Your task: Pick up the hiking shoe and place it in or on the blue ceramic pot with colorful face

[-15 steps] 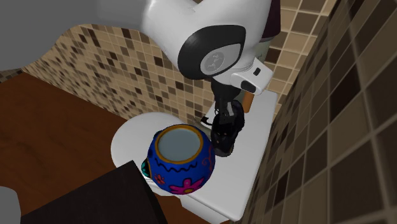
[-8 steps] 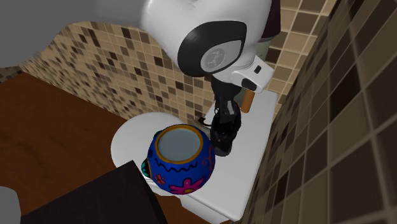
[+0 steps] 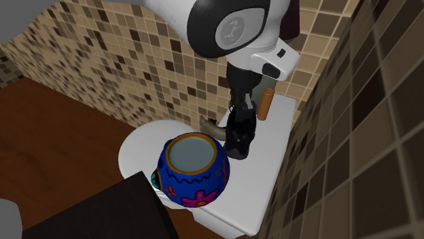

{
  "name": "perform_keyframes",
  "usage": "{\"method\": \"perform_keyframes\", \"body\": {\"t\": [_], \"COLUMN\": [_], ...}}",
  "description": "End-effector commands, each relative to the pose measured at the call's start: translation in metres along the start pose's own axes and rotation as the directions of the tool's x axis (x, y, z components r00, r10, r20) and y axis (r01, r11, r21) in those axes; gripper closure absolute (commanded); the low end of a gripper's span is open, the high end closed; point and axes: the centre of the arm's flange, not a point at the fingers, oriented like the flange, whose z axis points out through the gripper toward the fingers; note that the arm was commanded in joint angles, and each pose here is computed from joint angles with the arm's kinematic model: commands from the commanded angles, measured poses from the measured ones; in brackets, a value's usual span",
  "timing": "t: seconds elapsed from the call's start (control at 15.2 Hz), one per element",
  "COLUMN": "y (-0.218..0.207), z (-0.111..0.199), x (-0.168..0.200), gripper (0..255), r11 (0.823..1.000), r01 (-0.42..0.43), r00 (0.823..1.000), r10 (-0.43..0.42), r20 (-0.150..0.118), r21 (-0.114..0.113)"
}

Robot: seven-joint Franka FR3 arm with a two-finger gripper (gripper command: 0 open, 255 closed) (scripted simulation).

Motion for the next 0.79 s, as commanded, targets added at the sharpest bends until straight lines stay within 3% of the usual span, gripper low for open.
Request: {"method": "perform_keyframes", "body": {"t": [0.0,0.73], "y": [-0.001,-0.009], "z": [-0.012,-0.070], "x": [0.000,0.001], "gripper": [255,255], "r11": [1.000,1.000], "r01": [0.000,0.000], "r00": [1.000,1.000], "r10": [0.000,0.000], "r20": [-0.001,-0.001], "r21": [0.000,0.000]}}
